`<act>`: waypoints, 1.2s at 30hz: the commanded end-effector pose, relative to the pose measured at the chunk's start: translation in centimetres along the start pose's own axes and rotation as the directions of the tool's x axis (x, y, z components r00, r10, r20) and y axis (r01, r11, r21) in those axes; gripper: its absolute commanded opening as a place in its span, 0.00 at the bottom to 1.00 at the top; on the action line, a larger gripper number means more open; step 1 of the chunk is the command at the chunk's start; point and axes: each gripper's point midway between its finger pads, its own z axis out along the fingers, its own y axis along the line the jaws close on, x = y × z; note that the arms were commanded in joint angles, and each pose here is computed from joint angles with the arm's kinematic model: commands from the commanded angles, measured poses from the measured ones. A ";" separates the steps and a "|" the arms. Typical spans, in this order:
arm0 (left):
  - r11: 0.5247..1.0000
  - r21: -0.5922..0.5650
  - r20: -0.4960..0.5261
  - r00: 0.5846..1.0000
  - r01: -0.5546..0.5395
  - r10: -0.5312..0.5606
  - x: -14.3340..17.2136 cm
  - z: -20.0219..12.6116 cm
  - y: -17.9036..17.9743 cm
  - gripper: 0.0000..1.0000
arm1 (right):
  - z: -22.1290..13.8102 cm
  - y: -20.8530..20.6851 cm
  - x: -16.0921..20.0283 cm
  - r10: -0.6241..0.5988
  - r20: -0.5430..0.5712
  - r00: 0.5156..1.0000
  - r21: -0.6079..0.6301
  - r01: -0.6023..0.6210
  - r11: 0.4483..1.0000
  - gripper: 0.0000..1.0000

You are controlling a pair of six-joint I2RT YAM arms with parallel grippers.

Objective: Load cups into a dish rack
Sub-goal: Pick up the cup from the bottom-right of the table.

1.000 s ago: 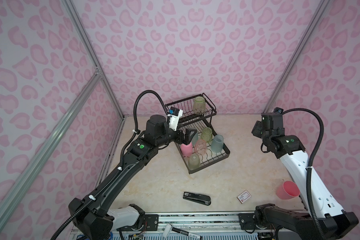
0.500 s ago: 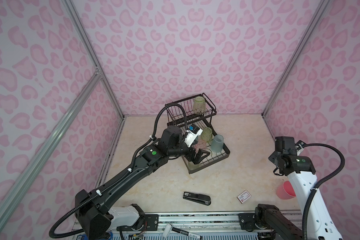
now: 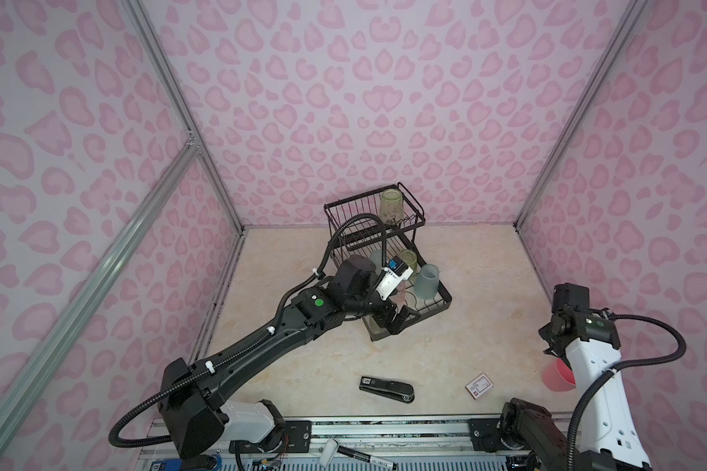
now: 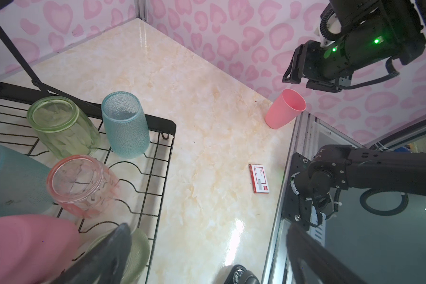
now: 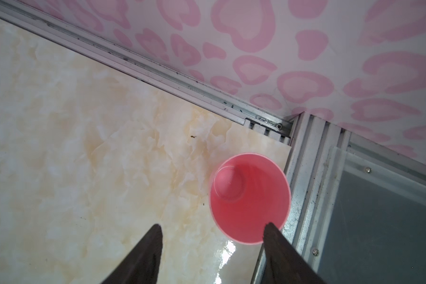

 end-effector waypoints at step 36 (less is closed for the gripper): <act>1.000 0.000 0.023 1.000 -0.021 0.021 -0.9 -0.6 -0.6 0.99 | 6.1 0.7 2.2 0.151 -0.177 0.973 -0.008 -0.154 0.988 0.32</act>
